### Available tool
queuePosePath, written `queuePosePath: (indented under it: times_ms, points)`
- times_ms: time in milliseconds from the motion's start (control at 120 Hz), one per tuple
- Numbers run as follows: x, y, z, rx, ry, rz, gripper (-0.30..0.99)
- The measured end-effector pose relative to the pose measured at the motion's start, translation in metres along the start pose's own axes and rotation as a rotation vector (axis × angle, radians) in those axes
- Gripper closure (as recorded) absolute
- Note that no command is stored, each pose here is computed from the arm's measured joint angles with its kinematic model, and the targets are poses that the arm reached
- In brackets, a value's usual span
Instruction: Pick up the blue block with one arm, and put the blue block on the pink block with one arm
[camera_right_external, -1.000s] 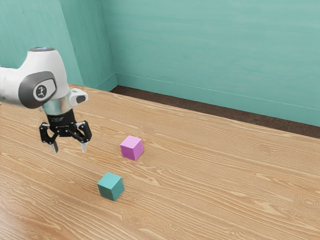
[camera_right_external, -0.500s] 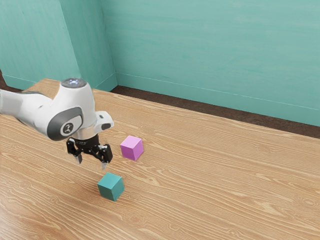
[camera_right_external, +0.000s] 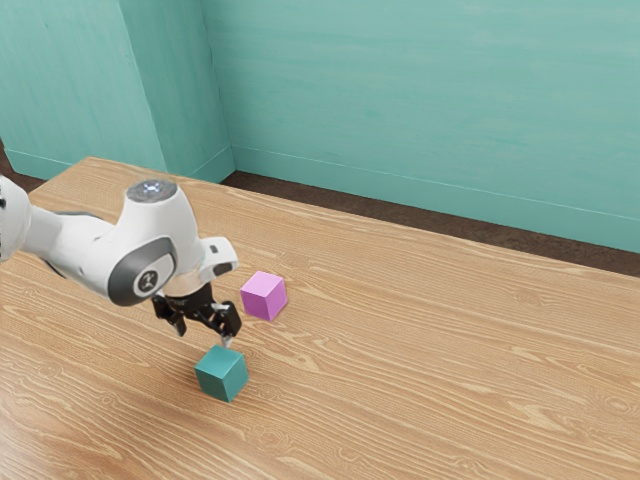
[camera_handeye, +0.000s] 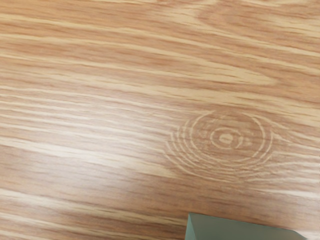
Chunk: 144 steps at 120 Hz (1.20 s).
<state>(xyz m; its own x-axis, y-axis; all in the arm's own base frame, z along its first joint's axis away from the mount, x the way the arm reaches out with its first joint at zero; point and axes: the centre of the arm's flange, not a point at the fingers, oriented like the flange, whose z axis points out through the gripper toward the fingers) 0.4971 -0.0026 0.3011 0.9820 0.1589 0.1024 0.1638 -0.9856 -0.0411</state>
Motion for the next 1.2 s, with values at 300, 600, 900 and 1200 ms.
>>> queuePosePath:
  times_ms: [300, 600, 900, 1200]
  points:
    - [0.002, 0.006, 0.003, -0.012, 0.006, 0.012, 0.00]
    - [0.000, 0.008, 0.001, -0.017, 0.009, 0.019, 0.00]
    - [-0.019, 0.036, -0.005, -0.035, 0.005, 0.068, 0.00]
    - [-0.031, 0.040, -0.009, -0.040, 0.001, 0.077, 0.00]
